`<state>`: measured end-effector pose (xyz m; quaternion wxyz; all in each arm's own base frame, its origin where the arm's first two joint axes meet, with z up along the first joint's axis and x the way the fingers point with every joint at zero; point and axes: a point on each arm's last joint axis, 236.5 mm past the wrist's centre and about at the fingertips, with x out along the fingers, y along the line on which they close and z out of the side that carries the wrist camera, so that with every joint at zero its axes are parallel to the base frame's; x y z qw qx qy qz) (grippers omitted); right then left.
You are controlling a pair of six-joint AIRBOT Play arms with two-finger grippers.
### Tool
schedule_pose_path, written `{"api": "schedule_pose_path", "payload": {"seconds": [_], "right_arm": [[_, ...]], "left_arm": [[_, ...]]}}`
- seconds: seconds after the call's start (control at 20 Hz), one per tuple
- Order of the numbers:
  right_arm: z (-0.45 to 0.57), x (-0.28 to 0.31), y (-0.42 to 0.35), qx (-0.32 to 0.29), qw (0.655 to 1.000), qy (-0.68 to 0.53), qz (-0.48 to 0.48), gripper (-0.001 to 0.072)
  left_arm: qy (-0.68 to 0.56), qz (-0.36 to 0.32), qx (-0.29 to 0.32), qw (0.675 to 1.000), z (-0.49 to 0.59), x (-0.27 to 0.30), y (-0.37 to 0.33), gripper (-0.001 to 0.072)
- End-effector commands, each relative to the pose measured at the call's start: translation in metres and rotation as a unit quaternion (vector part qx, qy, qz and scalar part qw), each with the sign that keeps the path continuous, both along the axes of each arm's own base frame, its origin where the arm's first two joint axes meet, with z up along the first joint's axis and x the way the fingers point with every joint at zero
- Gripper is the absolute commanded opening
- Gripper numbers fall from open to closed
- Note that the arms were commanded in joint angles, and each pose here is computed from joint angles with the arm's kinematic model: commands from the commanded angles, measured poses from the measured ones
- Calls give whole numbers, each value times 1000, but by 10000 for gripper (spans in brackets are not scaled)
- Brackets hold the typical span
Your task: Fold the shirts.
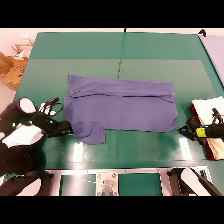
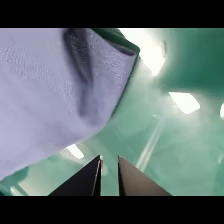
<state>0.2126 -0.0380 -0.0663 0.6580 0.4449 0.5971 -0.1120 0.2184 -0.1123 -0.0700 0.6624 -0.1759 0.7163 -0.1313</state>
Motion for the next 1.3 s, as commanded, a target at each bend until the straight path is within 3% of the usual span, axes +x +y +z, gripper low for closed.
{"api": "schedule_pose_path", "payload": {"seconds": [0.0, 0.05, 0.1, 0.15, 0.35, 0.5, 0.55, 0.6, 0.65, 0.85, 1.25], "right_arm": [[-20, 6, 4, -6, 999, -31, -36, 153], [-25, 8, 5, -7, 999, -34, -42, 164], [-31, 10, 7, -8, 998, -33, -44, 251], [-37, 11, 9, -8, 999, -31, -43, 284], [-52, 32, 24, 9, 998, -35, -50, 281], [-59, 38, 25, 7, 998, -32, -55, 210], [-59, 39, 24, 6, 998, -35, -58, 196], [-59, 40, 23, 6, 998, -36, -57, 52], [-57, 39, 25, 6, 998, -39, -45, 18], [-41, 35, 37, 22, 999, -42, 14, 17], [31, 19, 20, -4, 996, -76, 41, 17]], "left_arm": [[-45, 91, -58, 993, -18, 13, -22, 535], [-57, 108, -69, 990, -22, 17, -25, 535], [-63, 123, -71, 988, -27, 19, -25, 535], [-65, 134, -72, 986, -32, 18, -24, 534], [-54, 155, -103, 981, -38, 15, -35, 534], [-62, 144, -106, 982, -40, 13, -43, 532], [-65, 139, -104, 983, -40, 12, -46, 457], [-67, 134, -103, 983, -40, 12, -48, 186], [-65, 133, -105, 983, -39, 11, -49, 31], [-66, 55, -111, 990, -16, 10, -56, 30], [-54, -61, -44, 996, 43, 8, -32, 30]]}}
